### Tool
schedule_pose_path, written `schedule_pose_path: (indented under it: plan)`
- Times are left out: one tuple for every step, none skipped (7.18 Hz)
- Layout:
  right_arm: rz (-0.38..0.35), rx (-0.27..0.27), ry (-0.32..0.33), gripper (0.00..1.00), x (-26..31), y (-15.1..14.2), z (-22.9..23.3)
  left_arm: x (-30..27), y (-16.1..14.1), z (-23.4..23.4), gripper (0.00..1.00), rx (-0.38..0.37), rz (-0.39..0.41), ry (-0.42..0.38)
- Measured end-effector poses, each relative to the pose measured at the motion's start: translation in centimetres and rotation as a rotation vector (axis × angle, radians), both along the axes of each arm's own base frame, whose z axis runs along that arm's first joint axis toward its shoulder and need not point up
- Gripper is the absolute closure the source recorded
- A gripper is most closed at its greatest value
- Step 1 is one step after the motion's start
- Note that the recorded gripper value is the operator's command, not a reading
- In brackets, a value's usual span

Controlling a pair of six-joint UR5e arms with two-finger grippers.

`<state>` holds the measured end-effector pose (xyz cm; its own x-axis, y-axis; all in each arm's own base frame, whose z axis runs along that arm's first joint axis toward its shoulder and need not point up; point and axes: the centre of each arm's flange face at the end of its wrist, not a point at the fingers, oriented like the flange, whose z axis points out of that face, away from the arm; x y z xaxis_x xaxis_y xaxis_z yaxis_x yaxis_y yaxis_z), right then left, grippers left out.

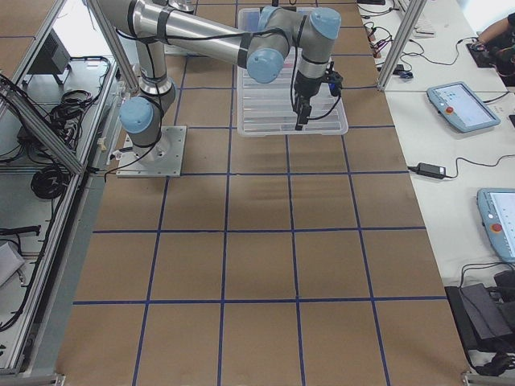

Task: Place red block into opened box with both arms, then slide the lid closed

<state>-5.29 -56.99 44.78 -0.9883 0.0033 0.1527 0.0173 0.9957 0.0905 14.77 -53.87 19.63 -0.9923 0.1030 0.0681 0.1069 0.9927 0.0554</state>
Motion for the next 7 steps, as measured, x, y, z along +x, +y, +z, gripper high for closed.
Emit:
schedule_pose_path:
  plan:
    - [0.010, -0.009, 0.004, 0.00, 1.1, 0.3, 0.8, -0.2, -0.1, -0.3, 0.19, 0.003, -0.001, 0.004]
    - [0.015, -0.006, 0.002, 0.00, 1.6, 0.4, 0.8, -0.3, -0.1, -0.4, 0.21, 0.004, -0.003, 0.008]
    - [0.017, 0.000, 0.000, 0.00, 1.8, 0.4, 0.6, -0.4, -0.1, -0.6, 0.25, 0.006, -0.004, 0.011]
    - [0.018, 0.006, -0.003, 0.00, 1.9, 0.4, 0.3, -0.4, -0.1, -0.9, 0.31, 0.010, -0.004, 0.013]
    - [0.018, 0.012, -0.005, 0.00, 1.9, 0.4, -0.1, -0.4, -0.2, -1.2, 0.47, 0.014, -0.005, 0.015]
    - [0.018, 0.012, -0.006, 0.00, 1.8, 0.3, -0.1, -0.4, -0.2, -1.3, 0.69, 0.015, -0.005, 0.016]
    - [0.018, 0.009, -0.005, 0.00, 1.8, 0.4, 0.1, -0.3, -0.3, -1.2, 0.78, 0.013, -0.002, 0.015]
